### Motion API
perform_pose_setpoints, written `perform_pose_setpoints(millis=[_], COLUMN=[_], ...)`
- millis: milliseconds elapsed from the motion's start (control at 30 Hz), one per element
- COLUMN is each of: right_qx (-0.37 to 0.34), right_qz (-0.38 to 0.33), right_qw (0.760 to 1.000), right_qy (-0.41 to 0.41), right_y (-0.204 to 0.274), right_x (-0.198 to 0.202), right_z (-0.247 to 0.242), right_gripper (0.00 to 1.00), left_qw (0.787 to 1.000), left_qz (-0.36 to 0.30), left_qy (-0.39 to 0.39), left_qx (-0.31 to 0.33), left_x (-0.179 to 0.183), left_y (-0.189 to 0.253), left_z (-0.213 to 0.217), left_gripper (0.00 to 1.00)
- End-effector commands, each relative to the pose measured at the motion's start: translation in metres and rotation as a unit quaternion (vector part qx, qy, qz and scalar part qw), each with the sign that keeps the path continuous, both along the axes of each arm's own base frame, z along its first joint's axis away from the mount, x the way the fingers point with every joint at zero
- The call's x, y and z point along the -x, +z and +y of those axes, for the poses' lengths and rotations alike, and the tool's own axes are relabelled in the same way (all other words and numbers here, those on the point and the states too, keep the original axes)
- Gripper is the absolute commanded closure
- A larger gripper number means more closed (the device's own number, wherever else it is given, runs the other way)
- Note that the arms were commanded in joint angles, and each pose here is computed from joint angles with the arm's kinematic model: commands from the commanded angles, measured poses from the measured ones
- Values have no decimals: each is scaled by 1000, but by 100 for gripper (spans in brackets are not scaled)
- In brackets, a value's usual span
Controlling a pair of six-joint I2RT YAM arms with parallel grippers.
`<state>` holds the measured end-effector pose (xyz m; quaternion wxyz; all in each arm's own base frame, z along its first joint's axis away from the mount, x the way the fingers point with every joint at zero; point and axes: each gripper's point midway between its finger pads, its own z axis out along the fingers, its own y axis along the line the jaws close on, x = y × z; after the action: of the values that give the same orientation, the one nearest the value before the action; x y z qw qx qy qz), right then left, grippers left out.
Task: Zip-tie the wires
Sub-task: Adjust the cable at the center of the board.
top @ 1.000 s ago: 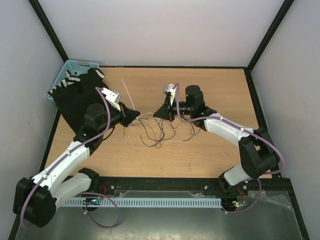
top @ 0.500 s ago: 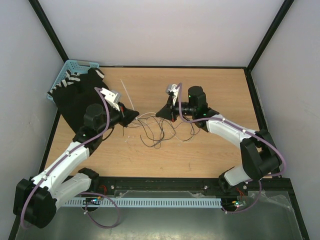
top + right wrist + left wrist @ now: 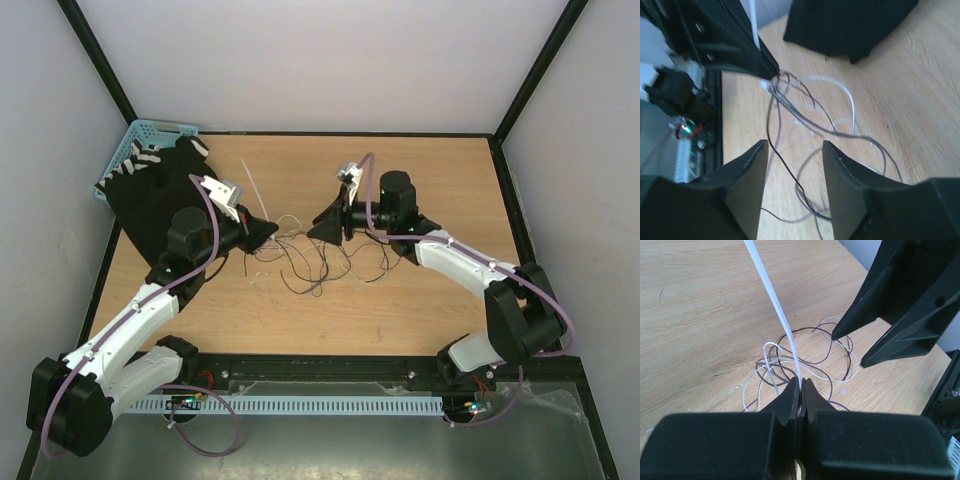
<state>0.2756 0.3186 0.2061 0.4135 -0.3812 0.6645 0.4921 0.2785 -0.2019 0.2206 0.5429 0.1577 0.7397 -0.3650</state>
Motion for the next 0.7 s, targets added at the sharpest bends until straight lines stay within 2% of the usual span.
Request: perform_pose_setpoints(millis=[0,100,167,333,667], right_qx=[-110,-151,-166,-200,-194], right_qz=[14,21,29,71,89], right_qw=[994,988,984,975,977], right_qy=[-8,-36,-51,-64,-25], right_y=[80,101,108,120,117], right_x=[10,9,4,-12,-7], right_z=[9,13,19,37,75], right_gripper=[39,30,28,28,30], left_qw=[1000,1000,1000,999,998], left_qz=[-12,-11,-11,-17,-20], left_qy=[-6,-12,-17,-33,-50], left_qx=[6,6,7,11,15], left_x=[0,1,2,7,11], left_y=[8,8,8,14,18], left_z=[-1,-2,-3,-7,-11], left_gripper=[100,100,100,100,100])
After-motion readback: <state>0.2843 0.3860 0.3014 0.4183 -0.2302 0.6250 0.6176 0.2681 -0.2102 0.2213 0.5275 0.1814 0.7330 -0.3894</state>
